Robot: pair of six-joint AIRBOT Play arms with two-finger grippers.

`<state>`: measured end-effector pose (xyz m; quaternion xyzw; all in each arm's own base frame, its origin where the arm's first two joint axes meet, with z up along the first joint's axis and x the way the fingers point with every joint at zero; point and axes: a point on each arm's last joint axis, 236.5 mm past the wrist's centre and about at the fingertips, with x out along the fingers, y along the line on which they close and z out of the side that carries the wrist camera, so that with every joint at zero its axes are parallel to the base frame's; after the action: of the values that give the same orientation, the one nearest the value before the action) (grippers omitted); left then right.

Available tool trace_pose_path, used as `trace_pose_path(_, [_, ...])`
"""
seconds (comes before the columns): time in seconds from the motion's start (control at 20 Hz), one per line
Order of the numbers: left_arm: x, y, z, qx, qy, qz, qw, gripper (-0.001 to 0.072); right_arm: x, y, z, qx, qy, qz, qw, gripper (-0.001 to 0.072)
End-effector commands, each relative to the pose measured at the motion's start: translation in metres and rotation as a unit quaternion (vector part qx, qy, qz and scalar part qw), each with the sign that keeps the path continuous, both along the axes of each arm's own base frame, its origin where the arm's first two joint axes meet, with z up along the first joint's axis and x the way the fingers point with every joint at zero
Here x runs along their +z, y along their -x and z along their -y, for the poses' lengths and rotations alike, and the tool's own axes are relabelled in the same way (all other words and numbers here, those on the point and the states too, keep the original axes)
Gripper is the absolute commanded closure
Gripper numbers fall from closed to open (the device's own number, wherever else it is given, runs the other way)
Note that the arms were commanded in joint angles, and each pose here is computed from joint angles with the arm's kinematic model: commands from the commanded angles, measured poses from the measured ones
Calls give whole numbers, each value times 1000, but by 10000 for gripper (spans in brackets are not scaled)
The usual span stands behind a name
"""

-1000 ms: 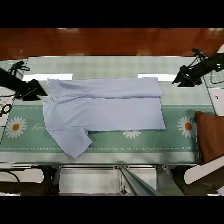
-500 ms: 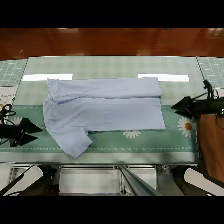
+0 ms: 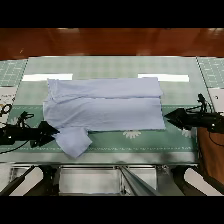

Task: Fold the shirts.

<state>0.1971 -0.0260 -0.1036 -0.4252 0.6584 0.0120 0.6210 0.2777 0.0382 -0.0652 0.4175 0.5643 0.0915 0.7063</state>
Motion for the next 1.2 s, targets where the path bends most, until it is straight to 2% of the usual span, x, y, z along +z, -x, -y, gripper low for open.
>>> trace_pose_path(0.0, [-4, -20, 15, -10, -13, 36, 999, 234, 3, -2, -3, -6, -10, 5, 1000, 292])
trace_pose_path(0.05, [-4, -19, 18, -19, -12, 36, 999, 484, 2, 0, 0, -6, -9, 2, 1000, 292])
trace_pose_path(0.1, [-3, -18, 21, -25, -8, 35, 999, 687, 1, 2, 4, -10, -7, -2, 1000, 292])
trace_pose_path(0.35, [4, -12, 26, -53, 5, 35, 998, 691, -24, 30, 16, -7, 29, -81, 996, 292])
trace_pose_path(0.55, [4, -12, 26, -53, 5, 36, 998, 690, -41, 36, -12, 31, 8, -115, 993, 292])
trace_pose_path(0.7, [4, -13, 26, -51, 6, 37, 998, 691, -45, 12, -28, 16, -10, -88, 996, 293])
trace_pose_path(0.75, [5, -14, 26, -52, 5, 39, 998, 690, -41, 0, -30, 8, -15, -71, 997, 346])
trace_pose_path(0.85, [12, -24, 22, -53, -1, 51, 997, 691, -30, -17, -32, 25, -8, -35, 999, 688])
trace_pose_path(1.15, [71, -98, -12, -54, -56, 153, 985, 691, 20, -59, -19, 68, 15, 29, 997, 690])
